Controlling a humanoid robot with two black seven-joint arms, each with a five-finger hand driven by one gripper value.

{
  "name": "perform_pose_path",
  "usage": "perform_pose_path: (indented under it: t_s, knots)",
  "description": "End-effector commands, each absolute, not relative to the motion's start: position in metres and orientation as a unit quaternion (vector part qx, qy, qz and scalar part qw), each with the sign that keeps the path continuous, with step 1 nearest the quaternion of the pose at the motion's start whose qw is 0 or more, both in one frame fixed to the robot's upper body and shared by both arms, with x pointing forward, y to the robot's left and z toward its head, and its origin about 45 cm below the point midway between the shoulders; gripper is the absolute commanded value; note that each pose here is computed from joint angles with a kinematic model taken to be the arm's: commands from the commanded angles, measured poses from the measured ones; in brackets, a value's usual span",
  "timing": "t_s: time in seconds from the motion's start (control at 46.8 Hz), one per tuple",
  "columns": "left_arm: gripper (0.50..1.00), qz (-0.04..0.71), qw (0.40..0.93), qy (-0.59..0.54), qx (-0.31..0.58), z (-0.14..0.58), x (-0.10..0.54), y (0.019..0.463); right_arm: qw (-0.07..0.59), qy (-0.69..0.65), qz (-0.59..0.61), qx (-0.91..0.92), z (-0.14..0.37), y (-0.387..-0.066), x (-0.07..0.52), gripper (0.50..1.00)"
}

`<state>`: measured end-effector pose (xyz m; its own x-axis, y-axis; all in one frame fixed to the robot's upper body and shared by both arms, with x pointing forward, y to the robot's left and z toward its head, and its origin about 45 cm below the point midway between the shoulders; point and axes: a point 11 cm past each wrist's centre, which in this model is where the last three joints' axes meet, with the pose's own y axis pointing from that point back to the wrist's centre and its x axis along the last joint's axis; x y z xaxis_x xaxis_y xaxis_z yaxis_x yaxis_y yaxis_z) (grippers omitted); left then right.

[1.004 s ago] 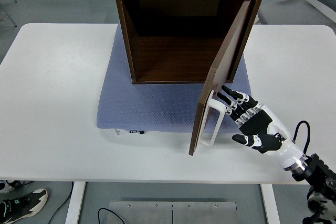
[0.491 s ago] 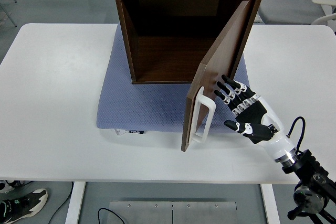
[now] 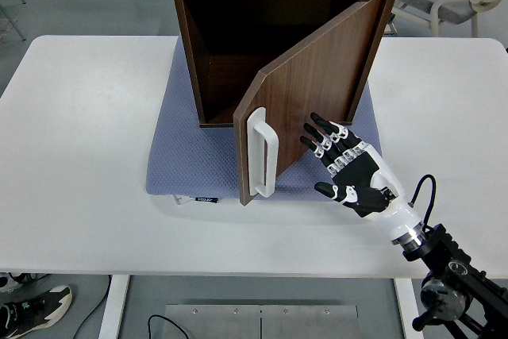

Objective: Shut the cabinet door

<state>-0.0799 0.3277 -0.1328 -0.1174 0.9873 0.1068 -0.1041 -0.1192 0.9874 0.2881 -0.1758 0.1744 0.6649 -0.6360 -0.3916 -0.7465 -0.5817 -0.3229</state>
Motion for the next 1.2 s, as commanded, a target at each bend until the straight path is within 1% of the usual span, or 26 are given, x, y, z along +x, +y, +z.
perform_pose_path:
  t_s: [0.0,0.705,1.175]
  knots:
    - [1.0,0.581,0.469,0.469,0.471,-0.133,-0.08,0.328,0.235,0.394,0.12,-0.88,0.172,-0.174,0.288,1.0]
    - [1.0,0.581,0.469,0.469,0.471,-0.133,-0.08,0.328,0.237,0.407,0.112,-0.875,0.174,-0.162,0.306,1.0]
    - [1.0,0.582,0.469,0.469,0.47,-0.133,-0.08,0.328,0.227,0.419,0.099,-0.873,0.176,-0.157,0.32,1.0]
